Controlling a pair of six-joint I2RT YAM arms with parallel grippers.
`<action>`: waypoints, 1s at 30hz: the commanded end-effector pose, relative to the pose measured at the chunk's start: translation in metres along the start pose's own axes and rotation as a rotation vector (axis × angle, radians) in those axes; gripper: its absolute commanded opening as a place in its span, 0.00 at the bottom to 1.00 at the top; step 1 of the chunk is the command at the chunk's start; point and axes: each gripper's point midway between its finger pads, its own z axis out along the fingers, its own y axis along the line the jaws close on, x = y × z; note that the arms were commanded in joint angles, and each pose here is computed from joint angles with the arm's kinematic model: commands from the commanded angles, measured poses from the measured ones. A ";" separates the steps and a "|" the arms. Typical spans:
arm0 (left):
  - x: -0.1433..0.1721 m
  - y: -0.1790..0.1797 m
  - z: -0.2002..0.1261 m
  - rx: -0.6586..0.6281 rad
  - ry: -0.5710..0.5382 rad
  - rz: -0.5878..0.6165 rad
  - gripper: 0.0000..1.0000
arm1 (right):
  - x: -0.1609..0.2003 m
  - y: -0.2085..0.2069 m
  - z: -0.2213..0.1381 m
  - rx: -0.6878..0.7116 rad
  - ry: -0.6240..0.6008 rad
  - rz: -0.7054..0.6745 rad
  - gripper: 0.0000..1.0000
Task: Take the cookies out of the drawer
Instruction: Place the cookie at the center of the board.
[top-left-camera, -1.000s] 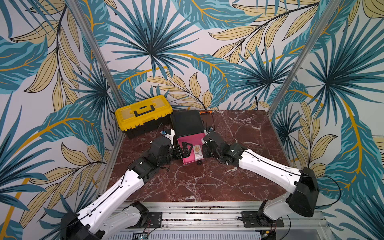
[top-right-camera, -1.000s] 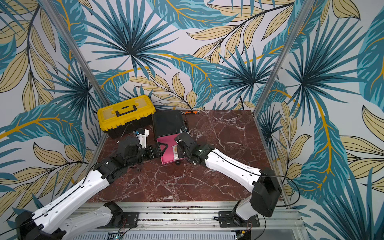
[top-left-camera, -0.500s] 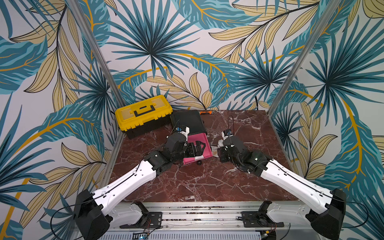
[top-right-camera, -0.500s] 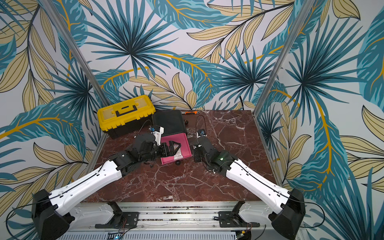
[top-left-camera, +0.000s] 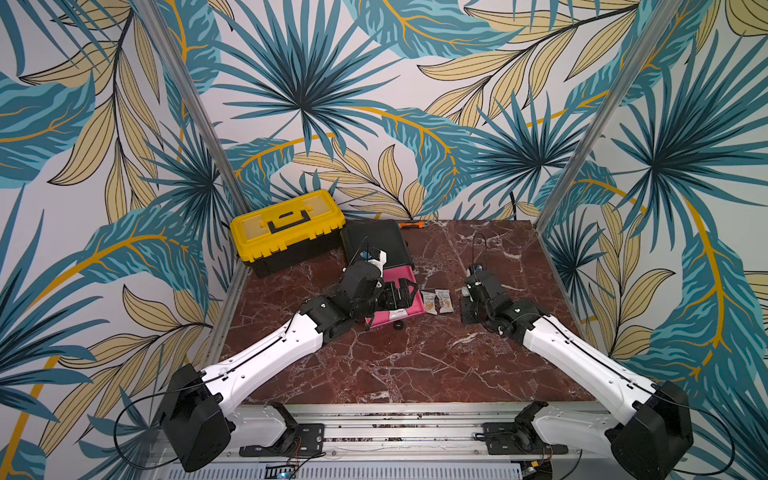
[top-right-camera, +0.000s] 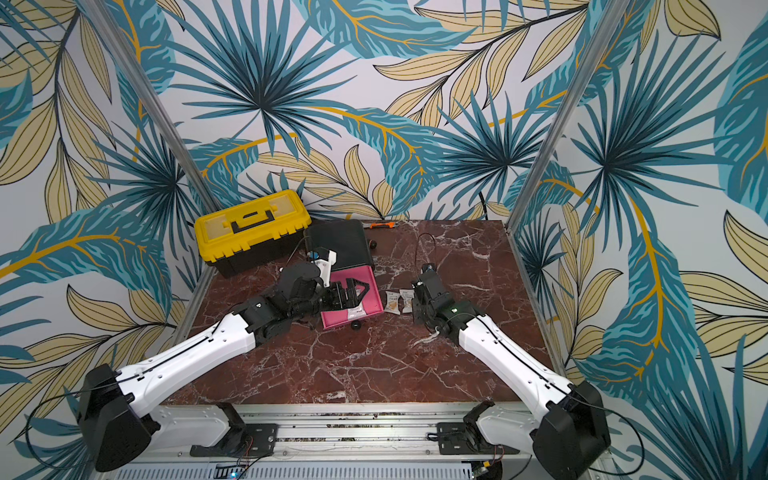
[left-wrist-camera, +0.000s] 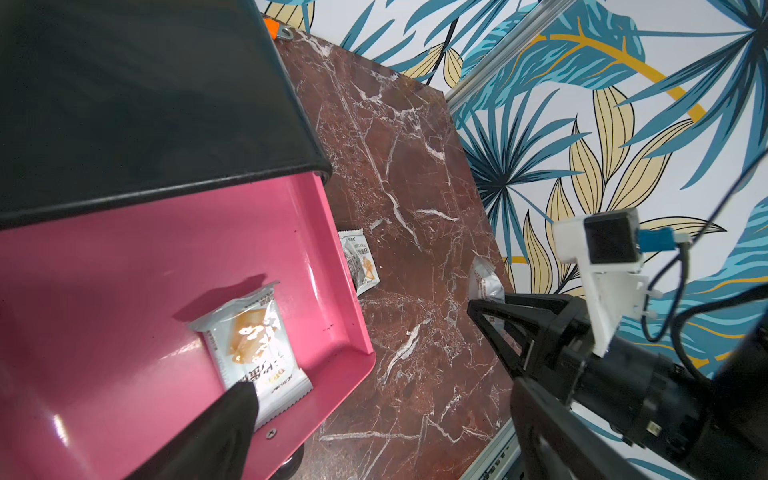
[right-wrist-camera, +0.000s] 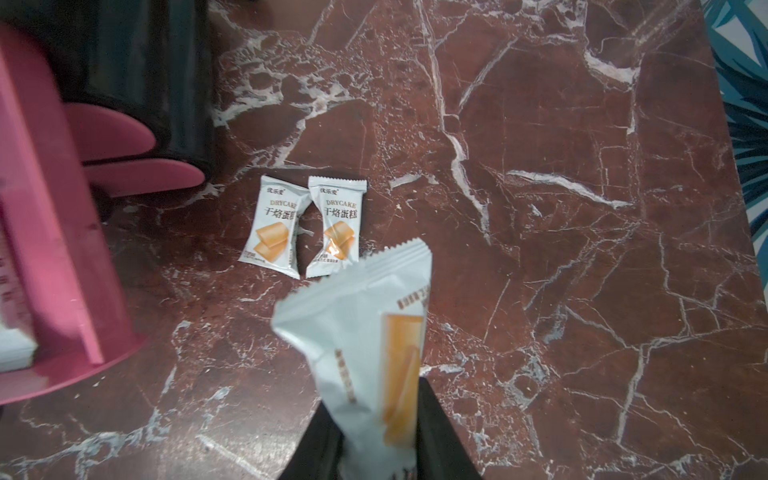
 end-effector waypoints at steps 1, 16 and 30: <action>-0.018 -0.011 -0.014 0.018 -0.071 0.038 1.00 | 0.008 -0.003 0.026 0.029 0.053 -0.055 0.28; -0.010 0.055 -0.072 -0.154 -0.145 0.013 1.00 | 0.001 0.005 0.117 0.012 0.191 -0.009 0.27; 0.000 0.075 -0.092 -0.195 -0.167 -0.025 1.00 | 0.015 0.003 0.148 0.072 0.315 0.032 0.28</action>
